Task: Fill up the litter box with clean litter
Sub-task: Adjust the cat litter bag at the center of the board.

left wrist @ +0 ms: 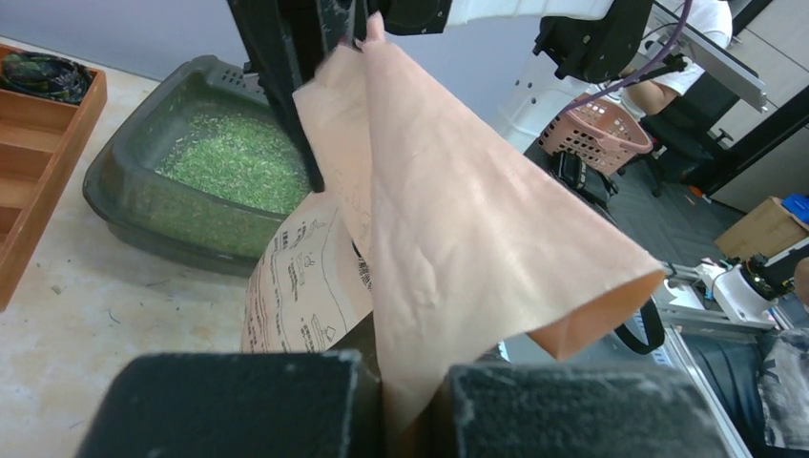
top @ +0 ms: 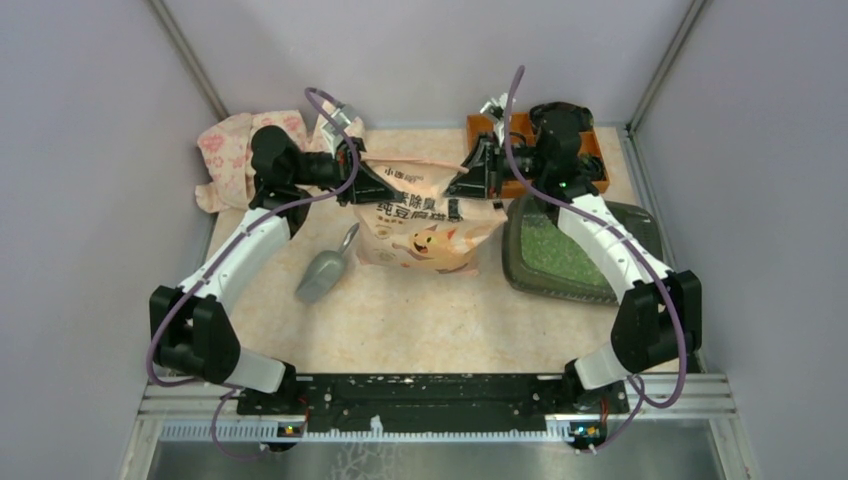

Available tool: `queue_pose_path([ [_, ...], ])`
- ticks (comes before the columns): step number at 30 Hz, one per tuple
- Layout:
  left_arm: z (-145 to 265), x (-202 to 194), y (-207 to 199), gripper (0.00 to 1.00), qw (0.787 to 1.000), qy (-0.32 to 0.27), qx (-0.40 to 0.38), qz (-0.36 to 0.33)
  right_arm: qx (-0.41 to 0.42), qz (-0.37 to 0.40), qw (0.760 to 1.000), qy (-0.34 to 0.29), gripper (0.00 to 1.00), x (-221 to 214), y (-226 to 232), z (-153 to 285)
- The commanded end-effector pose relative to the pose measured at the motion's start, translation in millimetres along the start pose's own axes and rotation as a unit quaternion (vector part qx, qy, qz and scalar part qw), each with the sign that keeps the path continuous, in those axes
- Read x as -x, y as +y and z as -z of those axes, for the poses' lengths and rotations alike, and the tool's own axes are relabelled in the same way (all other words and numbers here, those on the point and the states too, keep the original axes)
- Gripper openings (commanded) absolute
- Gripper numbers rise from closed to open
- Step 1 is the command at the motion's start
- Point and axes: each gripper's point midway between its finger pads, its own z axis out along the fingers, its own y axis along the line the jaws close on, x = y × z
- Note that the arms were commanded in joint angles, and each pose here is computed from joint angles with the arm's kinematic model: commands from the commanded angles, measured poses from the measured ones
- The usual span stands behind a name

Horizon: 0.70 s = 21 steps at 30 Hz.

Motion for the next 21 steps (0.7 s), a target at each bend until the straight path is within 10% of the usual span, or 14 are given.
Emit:
queue_pose_path([
  [1, -4.5, 12.3, -13.5, 0.0, 0.999, -0.008, -0.013, -0.049, -0.012, 0.032, 0.999, 0.013, 0.18, -3.4, -1.2, -8.0],
  [21, -6.1, 9.9, -4.2, 0.0, 0.999, 0.001, -0.023, -0.031, 0.076, 0.046, 0.996, 0.03, 0.18, -4.2, 37.4, -5.7],
])
